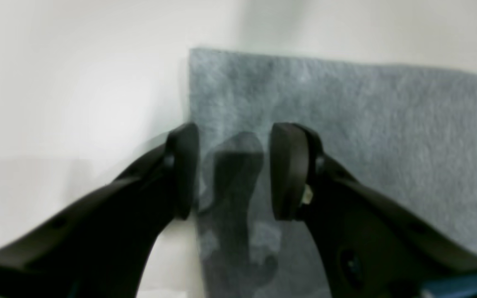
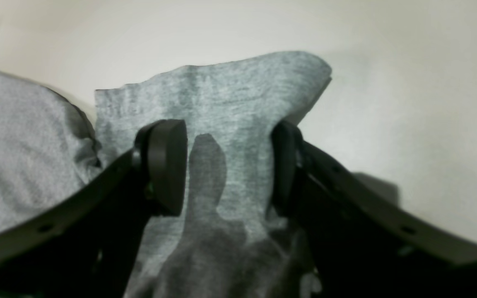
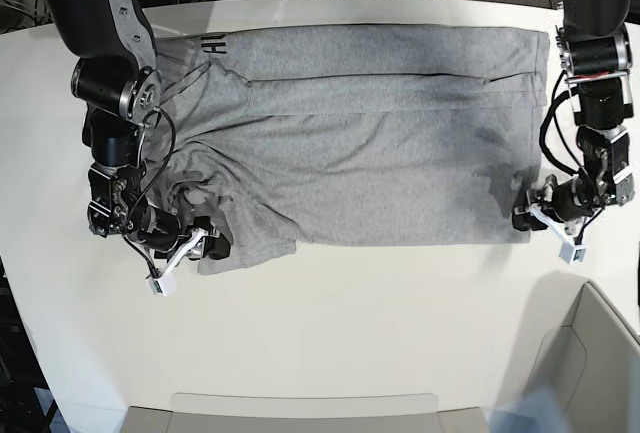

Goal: Fold the T-shirt properly
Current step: 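Move the left gripper to the hem corner and grasp it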

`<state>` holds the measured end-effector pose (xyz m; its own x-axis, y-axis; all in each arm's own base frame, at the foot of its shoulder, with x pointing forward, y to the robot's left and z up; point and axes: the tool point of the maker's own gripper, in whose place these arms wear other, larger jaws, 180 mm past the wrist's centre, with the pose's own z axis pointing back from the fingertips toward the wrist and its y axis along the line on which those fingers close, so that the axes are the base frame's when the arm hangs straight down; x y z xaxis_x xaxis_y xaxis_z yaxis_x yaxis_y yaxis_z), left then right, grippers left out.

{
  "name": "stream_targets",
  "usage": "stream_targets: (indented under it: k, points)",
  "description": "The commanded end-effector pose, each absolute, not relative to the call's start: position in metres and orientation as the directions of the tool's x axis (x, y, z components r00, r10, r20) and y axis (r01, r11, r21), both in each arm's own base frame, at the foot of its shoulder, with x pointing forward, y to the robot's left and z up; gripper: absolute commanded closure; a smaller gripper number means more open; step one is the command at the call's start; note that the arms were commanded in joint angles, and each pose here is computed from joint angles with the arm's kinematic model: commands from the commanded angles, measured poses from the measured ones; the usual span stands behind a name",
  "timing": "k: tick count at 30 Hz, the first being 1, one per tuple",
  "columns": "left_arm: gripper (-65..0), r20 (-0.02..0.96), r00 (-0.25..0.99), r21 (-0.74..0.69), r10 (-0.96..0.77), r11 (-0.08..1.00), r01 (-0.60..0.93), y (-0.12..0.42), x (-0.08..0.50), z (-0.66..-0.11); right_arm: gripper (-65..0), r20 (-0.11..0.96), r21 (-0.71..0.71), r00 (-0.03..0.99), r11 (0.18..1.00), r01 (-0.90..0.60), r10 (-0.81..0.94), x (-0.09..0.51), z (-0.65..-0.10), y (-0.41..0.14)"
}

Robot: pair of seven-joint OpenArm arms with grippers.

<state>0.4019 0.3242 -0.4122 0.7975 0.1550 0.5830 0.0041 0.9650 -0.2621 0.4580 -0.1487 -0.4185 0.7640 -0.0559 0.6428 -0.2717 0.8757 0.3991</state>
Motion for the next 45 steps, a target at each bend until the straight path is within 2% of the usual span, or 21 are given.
stream_targets:
  k: [1, 4, 8, 16, 19, 24, 25, 30, 35, 45]
  points:
    - [-29.0, 0.635, 0.761, -0.242, 0.136, 0.970, 0.029, 0.330, 0.417, -0.393, -31.5, 0.619, 0.358, 0.785, 0.892, -0.276, -0.006, 0.457, -0.420, -0.156]
    - [-29.0, 0.653, 0.750, -0.214, 0.104, 0.975, 0.051, 0.326, 0.422, -0.394, -31.5, 0.619, 0.358, 0.785, 0.892, -0.276, -0.006, 0.457, -0.420, -0.156]
    - [-29.1, 0.641, 0.751, -0.201, 0.156, 0.979, -0.032, 0.339, 0.416, -0.410, -31.5, 0.619, 0.358, 0.785, 0.892, -0.276, -0.006, 0.457, -0.420, -0.156]
    - [-28.7, 0.639, 0.759, -0.175, 0.130, 0.984, -0.022, 0.336, 0.429, -0.412, -30.8, 0.624, 0.360, 0.782, 0.889, -0.283, -0.004, 0.460, -0.417, -0.153]
    - [-22.6, 0.633, 0.767, -0.199, 0.107, 0.980, 0.028, 0.322, 0.428, -0.416, -23.4, 0.619, 0.328, 0.783, 0.889, -0.320, 0.054, 0.458, -0.420, -0.147]
    - [-2.6, 0.626, 0.772, -0.220, 0.106, 0.974, 0.045, 0.309, 0.428, -0.420, -2.1, 0.613, 0.292, 0.783, 0.890, -0.351, 0.108, 0.458, -0.421, -0.144]
    - [0.0, 0.626, 0.773, -0.223, 0.106, 0.974, 0.048, 0.307, 0.429, -0.420, 0.0, 0.622, 0.288, 0.775, 0.890, -0.354, 0.108, 0.462, -0.417, -0.144]
    - [0.0, 0.636, 0.761, -0.237, 0.124, 0.971, 0.040, 0.308, 0.432, -0.416, 0.0, 0.681, 0.275, 0.727, 0.890, -0.365, 0.088, 0.478, -0.400, -0.143]
    - [0.0, 0.676, 0.693, -0.315, 0.251, 0.948, -0.036, 0.319, 0.443, -0.398, 0.0, 0.756, 0.272, 0.653, 0.890, -0.366, 0.037, 0.496, -0.381, -0.142]
    - [0.0, 0.679, 0.685, -0.324, 0.264, 0.945, -0.043, 0.320, 0.444, -0.397, 0.0, 0.852, 0.243, 0.523, 0.889, -0.388, -0.005, 0.536, -0.323, -0.141]
